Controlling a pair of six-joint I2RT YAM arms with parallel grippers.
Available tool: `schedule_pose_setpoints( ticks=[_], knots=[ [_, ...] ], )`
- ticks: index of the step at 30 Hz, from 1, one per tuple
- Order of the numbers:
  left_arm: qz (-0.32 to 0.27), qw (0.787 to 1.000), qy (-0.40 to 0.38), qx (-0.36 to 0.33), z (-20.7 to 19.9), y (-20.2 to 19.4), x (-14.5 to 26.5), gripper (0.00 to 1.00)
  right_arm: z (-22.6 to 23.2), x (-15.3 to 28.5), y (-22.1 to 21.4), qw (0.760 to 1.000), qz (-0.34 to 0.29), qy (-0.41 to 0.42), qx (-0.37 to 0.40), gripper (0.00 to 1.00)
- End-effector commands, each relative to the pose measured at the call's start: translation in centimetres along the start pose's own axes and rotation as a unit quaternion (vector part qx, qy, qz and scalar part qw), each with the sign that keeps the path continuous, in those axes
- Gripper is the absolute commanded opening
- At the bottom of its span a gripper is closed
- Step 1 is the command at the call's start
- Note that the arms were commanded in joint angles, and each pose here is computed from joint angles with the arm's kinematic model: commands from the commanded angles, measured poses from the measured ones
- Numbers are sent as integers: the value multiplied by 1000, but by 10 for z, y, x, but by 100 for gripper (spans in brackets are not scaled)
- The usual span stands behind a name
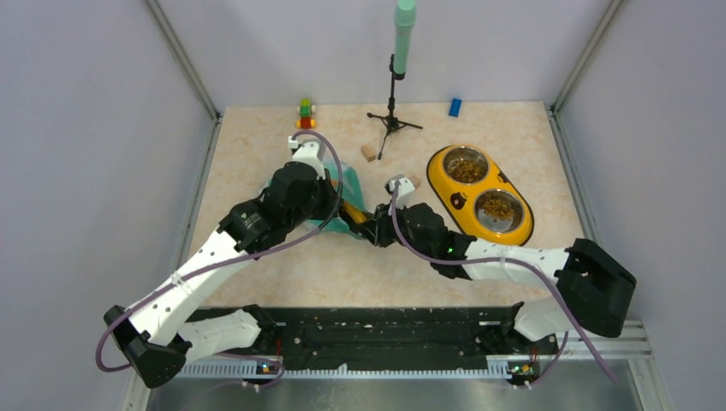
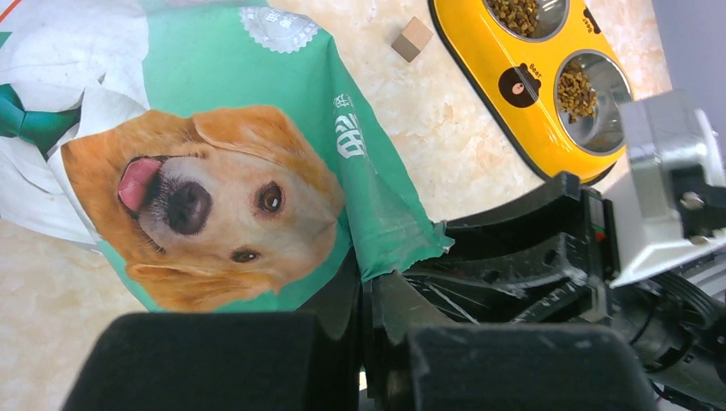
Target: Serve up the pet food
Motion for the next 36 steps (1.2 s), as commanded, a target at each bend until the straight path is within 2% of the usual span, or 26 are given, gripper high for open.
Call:
schedule_pose_setpoints(
  ticks=[1, 6, 14, 19, 25, 29, 36],
  knots=[
    [-127, 991, -24, 36, -17, 44, 33, 0, -17, 18, 3, 997, -29, -59, 39, 0],
    [-119, 993, 6, 19, -19, 49, 28, 0, -9, 32, 0, 996, 6, -30, 79, 0],
    [-118, 993, -4, -5, -27, 56, 26, 0, -8, 53, 2, 991, 53, 0, 125, 0],
    [-104, 994, 8, -25, -30, 62, 26, 0, -10, 68, 1, 991, 54, -1, 125, 0],
    [-109, 994, 1, -19, -35, 66, 27, 0, -6, 88, 17, 984, 88, 10, 156, 0],
    [-92, 995, -1, -28, -45, 73, 27, 0, -5, 101, 32, 978, 118, 6, 174, 0],
    [-89, 995, 1, -51, -48, 78, 25, 0, -1, 132, 61, 977, 115, 14, 178, 0]
  ],
)
Point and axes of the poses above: each gripper's point midway between its finger pads, its own x axis back along the fingers, its own z axis along the line the jaws close on, y = z × x, the point moved 10 cm from there along x, back along the fingers, and after that the axes turned 13 degrees about x, right-handed, at the moved point
